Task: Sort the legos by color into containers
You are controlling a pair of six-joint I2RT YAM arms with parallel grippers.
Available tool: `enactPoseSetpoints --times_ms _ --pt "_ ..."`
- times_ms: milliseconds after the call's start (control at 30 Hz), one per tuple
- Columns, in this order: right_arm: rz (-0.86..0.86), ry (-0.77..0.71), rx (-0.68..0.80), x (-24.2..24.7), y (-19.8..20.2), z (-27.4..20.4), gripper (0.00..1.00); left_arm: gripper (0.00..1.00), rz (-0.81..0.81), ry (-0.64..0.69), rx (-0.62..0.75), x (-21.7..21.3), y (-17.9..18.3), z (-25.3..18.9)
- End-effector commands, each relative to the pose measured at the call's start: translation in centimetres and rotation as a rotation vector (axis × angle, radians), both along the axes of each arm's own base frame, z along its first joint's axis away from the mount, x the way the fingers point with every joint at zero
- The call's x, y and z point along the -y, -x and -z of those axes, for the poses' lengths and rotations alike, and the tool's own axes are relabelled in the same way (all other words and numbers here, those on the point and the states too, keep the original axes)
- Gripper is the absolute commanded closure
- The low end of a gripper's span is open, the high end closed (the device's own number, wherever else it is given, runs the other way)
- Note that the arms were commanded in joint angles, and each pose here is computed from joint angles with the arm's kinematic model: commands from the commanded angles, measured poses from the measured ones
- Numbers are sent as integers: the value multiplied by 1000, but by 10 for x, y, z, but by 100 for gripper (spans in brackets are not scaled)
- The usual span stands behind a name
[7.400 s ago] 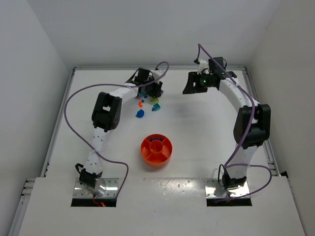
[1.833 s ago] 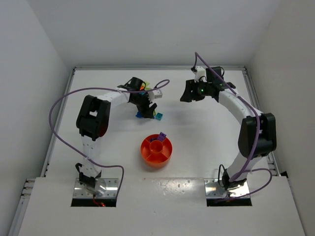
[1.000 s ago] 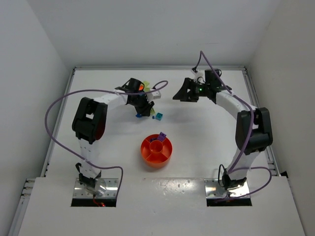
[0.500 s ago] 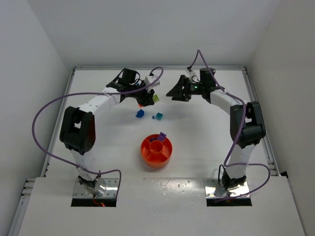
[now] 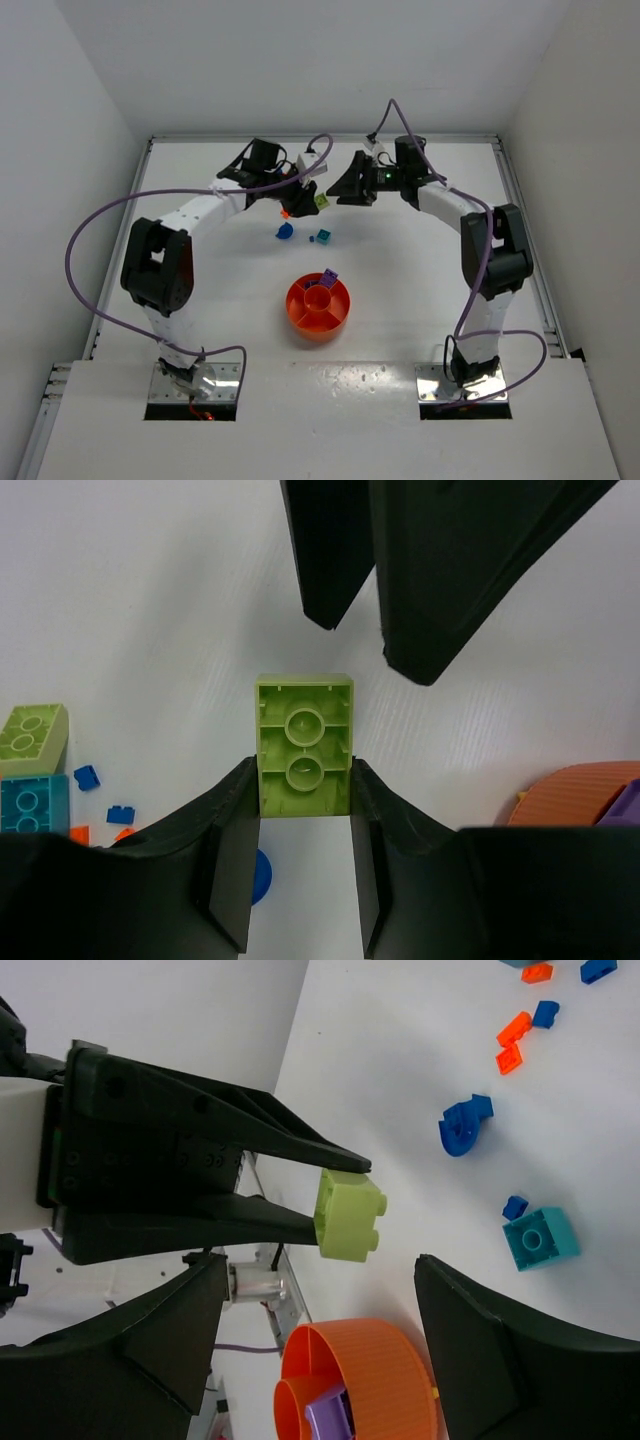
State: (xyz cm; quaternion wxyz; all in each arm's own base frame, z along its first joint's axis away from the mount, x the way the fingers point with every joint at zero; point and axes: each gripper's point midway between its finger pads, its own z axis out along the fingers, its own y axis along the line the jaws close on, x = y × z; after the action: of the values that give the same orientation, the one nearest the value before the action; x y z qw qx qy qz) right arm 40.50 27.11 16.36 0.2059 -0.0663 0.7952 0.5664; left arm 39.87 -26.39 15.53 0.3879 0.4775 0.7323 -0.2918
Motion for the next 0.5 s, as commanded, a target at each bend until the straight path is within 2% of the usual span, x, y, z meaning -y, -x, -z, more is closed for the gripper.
enactPoseSetpoints --times_ms 0,333,467 --pt "-28 -33 59 -5 -6 -17 24 74 45 77 83 14 7 -42" --pt "-61 -52 79 -15 -4 -19 34 74 66 93 89 23 13 -48" --pt "-88 -68 85 -20 -1 -21 42 74 66 93 89 23 13 -48"
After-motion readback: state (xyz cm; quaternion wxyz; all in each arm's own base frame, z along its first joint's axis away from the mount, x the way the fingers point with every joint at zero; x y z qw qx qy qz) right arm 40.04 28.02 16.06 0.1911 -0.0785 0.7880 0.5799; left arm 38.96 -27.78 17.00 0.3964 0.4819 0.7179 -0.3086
